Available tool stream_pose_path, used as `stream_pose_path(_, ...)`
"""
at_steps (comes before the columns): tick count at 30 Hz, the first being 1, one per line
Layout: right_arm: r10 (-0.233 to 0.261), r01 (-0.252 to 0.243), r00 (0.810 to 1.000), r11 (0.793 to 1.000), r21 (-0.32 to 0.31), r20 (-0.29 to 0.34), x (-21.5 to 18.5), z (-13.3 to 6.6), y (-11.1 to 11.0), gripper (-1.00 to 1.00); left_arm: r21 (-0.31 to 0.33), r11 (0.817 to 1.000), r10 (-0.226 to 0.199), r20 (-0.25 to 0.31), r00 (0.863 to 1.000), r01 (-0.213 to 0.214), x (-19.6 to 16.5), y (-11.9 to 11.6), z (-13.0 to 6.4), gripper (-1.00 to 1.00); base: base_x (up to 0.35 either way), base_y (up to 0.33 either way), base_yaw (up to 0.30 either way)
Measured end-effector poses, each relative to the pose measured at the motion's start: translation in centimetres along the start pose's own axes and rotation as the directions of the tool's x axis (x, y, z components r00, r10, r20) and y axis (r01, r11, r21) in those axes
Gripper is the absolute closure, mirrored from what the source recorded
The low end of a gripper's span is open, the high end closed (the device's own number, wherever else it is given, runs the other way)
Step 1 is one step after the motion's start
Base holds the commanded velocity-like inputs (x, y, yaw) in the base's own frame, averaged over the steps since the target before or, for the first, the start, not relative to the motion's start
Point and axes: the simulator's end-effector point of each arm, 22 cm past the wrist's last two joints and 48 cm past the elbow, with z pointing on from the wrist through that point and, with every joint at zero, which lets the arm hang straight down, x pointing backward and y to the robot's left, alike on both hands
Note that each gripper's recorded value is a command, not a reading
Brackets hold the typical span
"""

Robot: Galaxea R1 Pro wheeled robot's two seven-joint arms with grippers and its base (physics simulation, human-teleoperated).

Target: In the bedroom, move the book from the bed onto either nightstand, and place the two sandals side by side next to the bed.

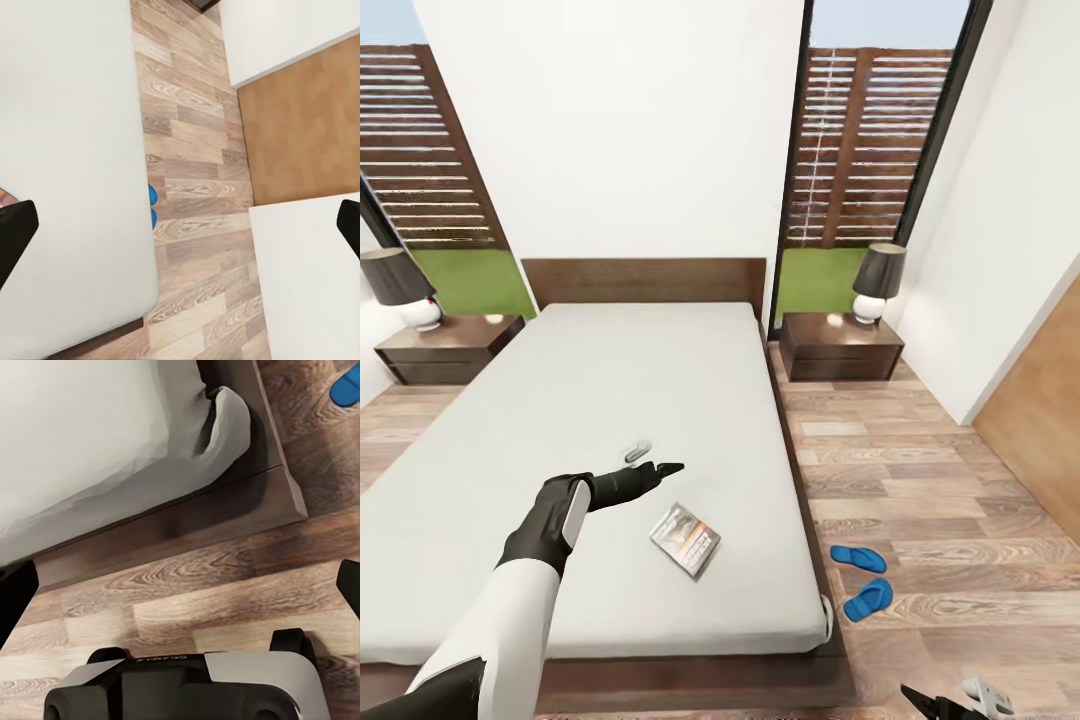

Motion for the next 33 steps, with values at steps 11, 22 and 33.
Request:
stream_pose_path(11, 0.006, -0.005, 1.000, 1.000, 0.007, -0.015, 0.7, 0.2, -0.4, -1.00, -0.005, 1.000, -0.012, -0.011, 1.000, 0.012, 0.6, 0.8, 0.5, -1.00, 0.000, 0.000, 0.000)
stream_pose_path(22, 0.011, -0.011, 1.000, 1.000, 0.014, -0.030, 1.3, 0.3, -0.7, -1.00, -0.012, 1.000, -0.024, -0.022, 0.999, 0.023, 1.2, 1.5, 0.9, -1.00, 0.000, 0.000, 0.000)
stream_pose_path(33, 0.020, -0.019, 0.999, 1.000, 0.019, -0.045, 1.9, 0.4, -1.1, -1.00, -0.020, 0.999, -0.034, -0.033, 0.999, 0.034, 1.8, 2.4, 1.3, -1.00, 0.000, 0.000, 0.000)
